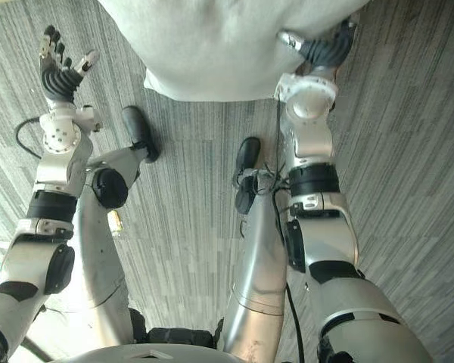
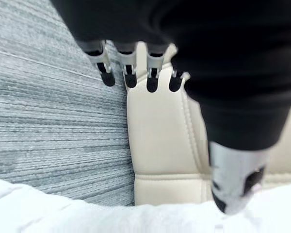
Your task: Pick up cushions and gather them together orderly.
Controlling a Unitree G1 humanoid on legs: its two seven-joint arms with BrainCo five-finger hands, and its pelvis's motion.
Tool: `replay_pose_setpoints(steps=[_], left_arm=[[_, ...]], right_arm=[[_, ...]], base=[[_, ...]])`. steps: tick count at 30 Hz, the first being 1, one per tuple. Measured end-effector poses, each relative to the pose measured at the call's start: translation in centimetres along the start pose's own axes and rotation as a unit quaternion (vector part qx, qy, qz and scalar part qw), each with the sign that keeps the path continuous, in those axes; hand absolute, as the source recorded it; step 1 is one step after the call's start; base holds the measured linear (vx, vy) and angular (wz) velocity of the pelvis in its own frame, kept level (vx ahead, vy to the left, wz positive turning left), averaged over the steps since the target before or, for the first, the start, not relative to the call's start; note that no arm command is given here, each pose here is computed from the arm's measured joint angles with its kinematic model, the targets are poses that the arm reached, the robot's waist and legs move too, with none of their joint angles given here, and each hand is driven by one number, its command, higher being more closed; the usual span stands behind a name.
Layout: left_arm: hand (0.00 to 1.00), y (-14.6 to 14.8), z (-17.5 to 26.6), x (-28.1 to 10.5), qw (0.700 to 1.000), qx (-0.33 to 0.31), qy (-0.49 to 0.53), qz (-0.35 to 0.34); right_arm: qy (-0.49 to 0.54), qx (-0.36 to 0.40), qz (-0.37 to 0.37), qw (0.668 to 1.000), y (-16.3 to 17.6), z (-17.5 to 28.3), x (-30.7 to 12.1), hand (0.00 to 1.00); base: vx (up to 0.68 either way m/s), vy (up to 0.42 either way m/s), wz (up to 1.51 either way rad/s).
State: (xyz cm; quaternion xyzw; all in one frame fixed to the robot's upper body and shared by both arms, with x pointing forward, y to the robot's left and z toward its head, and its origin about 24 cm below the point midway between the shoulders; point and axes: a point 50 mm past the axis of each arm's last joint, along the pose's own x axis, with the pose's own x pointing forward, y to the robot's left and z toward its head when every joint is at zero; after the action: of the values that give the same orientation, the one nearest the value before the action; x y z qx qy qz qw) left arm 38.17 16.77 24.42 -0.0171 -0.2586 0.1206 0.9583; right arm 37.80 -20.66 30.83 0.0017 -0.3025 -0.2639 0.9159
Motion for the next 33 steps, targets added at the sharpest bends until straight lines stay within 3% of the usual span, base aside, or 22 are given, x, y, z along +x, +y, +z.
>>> replay_pose_setpoints(steps=[7, 8, 18, 33], left_arm=[[0.0, -4.3, 3.1, 0.6, 0.998, -0.014, -0.045, -0.044], [1.0, -5.0, 3.5, 0.5, 0.998, -0.024, -0.049, -0.045], [1.0, -8.4, 5.7, -0.3, 0.993, -0.04, -0.083, -0.075], [1.0, -6.7, 7.0, 0.4, 0.993, -0.039, -0.108, -0.036]], right_arm=[[-0.023, 0.012, -0.005, 1.0, 2.0, 2.8, 1.1, 1.0], [-0.025, 0.017, -0.011, 0.999, 2.1, 3.2, 1.2, 1.0], [-0.026, 0.066, -0.041, 0.997, 3.3, 5.0, 1.1, 1.0], [-0.024, 0.226, -0.034, 0.973, 5.2, 7.4, -1.7, 1.0]], base=[[-0.02, 0.028, 0.08], [-0.01, 0.009, 0.09], [-0.04, -0.012, 0.08], [-0.02, -0.031, -0.1]])
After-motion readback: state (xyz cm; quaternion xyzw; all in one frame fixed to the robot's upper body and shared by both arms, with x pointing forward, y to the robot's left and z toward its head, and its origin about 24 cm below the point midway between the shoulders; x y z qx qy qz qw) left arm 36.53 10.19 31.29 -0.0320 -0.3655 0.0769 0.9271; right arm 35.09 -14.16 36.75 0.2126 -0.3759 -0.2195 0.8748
